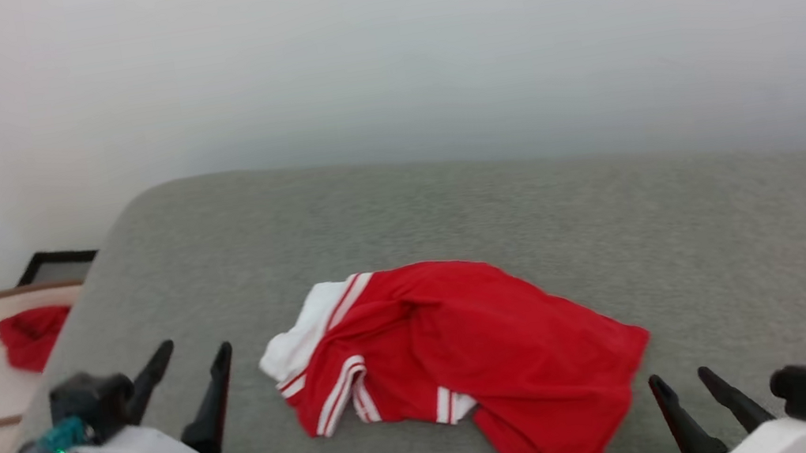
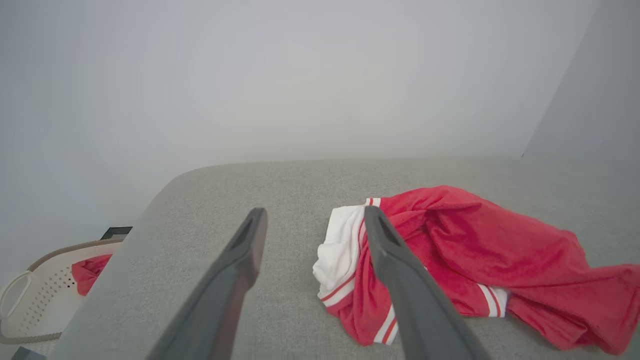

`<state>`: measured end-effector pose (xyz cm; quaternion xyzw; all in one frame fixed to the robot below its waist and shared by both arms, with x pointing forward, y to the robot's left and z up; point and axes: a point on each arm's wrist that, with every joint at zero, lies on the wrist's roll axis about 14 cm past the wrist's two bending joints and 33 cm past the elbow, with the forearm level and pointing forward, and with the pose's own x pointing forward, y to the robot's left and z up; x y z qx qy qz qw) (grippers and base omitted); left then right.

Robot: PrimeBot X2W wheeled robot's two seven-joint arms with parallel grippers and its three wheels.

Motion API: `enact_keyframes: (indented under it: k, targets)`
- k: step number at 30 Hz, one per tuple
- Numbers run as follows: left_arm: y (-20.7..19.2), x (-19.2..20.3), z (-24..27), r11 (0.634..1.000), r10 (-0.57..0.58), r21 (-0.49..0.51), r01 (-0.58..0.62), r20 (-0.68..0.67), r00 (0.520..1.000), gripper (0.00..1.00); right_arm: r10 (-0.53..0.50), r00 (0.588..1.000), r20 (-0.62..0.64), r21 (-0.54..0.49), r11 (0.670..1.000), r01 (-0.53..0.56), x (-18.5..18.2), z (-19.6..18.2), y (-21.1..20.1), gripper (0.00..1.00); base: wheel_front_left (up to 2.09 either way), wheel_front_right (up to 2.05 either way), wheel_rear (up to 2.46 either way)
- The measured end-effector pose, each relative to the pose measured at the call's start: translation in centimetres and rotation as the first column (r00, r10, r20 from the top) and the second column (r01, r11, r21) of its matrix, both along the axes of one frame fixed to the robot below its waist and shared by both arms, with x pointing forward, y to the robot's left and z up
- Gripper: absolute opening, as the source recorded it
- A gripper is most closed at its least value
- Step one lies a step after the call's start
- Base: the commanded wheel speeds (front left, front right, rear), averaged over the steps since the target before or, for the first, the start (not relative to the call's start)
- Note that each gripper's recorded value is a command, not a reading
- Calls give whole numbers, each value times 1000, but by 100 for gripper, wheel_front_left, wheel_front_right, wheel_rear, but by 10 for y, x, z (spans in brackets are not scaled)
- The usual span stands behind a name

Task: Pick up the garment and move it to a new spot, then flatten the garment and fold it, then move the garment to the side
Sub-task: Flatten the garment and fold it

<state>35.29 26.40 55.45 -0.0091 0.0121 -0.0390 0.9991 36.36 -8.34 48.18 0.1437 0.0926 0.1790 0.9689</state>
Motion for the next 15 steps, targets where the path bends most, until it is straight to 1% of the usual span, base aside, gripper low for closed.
enact_keyframes:
  k: [3, 6, 10, 15]
  targets:
    - [9, -14, -5, 998, 51, -34, -49, 34, 998, 100, 72, 996, -61, -20, 997, -73, 3, -2, 19, 100, 0, 0, 0]
    - [16, -27, -12, 993, 98, -67, -94, 52, 994, 100, 127, 983, -134, -45, 990, -134, 4, -10, 33, 100, 0, 0, 0]
    - [20, -40, -24, 986, 136, -97, -132, 40, 990, 100, 182, 952, -247, -92, 973, -211, 3, -24, 47, 100, 0, 0, 0]
    - [26, -51, -34, 978, 177, -118, -173, 24, 984, 100, 215, 911, -352, -150, 948, -282, 7, -41, 61, 100, 0, 0, 0]
